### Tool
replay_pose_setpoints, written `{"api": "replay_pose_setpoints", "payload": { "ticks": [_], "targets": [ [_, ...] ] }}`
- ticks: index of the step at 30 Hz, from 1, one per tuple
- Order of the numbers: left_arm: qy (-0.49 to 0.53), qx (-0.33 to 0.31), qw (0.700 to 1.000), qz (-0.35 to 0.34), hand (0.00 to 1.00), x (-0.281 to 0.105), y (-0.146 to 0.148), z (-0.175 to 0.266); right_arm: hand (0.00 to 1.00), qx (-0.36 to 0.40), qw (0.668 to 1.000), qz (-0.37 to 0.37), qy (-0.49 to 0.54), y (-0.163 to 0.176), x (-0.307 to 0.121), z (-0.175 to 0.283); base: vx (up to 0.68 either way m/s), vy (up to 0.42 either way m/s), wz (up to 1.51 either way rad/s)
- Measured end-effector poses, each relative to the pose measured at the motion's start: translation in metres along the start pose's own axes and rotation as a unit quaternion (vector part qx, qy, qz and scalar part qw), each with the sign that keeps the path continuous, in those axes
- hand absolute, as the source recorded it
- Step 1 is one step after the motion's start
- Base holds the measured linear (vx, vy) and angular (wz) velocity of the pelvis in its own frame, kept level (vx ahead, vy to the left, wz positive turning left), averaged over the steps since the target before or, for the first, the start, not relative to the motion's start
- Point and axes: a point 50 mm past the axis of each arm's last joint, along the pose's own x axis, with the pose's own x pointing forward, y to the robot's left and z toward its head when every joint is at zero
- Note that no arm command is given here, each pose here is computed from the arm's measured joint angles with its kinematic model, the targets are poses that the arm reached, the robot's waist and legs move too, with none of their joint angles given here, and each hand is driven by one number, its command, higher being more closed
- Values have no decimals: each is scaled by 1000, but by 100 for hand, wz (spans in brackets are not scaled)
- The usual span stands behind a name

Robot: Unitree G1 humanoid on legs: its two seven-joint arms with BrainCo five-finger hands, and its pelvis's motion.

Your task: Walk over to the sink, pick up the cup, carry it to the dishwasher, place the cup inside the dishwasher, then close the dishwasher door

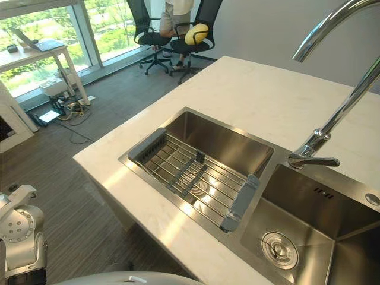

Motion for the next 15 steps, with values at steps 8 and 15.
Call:
{"api": "replay_pose_setpoints", "payload": {
  "ticks": [8,15],
  "targets": [
    [38,3,996,-75,100,-12,-2,-7,0,-1,1000,-12,1,-15,0,8,-132,101,74],
    [105,-26,989,-99,100,-30,11,-12,0,5,999,-25,-19,-15,0,20,-37,0,77]
  ]
}}
